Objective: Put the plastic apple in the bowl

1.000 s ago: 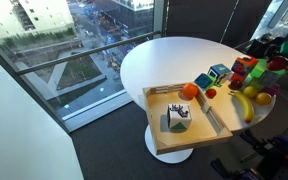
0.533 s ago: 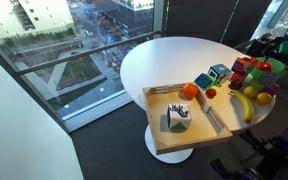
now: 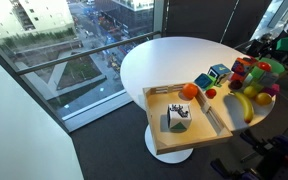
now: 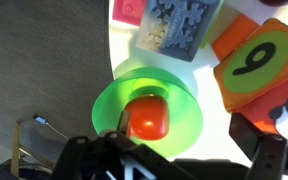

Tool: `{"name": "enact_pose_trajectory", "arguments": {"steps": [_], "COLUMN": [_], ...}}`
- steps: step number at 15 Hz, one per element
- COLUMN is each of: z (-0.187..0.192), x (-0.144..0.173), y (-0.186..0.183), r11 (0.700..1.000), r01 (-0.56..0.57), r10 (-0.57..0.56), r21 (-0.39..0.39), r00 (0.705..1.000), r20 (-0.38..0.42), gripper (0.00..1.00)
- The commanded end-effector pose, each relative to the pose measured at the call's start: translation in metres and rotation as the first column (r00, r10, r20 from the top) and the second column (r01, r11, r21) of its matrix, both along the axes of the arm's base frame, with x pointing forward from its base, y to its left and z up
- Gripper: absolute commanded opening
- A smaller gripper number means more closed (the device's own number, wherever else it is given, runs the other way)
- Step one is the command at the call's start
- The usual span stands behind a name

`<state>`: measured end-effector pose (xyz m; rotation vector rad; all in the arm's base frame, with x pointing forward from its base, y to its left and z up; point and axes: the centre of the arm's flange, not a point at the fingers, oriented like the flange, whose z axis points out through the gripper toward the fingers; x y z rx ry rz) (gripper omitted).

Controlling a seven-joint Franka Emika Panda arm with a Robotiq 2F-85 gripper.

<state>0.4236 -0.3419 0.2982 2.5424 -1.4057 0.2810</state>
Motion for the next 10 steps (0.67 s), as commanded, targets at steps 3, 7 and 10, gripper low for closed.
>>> {"name": "enact_pose_trajectory", "arguments": {"steps": [3,7,10], "z": [0.035,0.051,0.061], "x": [-0.001,0.001,0.001], "y": [0.039,0.069,0.088], "r11": [0.989,0.972,0.956], "r01": [-0.123,-0.208,-0.265], "r10": [0.122,0.207,0.263], "r21": [0.08,0.109,0.128], "r00": [0.992,0.978,0.964], "r20": [0.018,0.028,0.033], "gripper": [1.0,1.0,1.0]}}
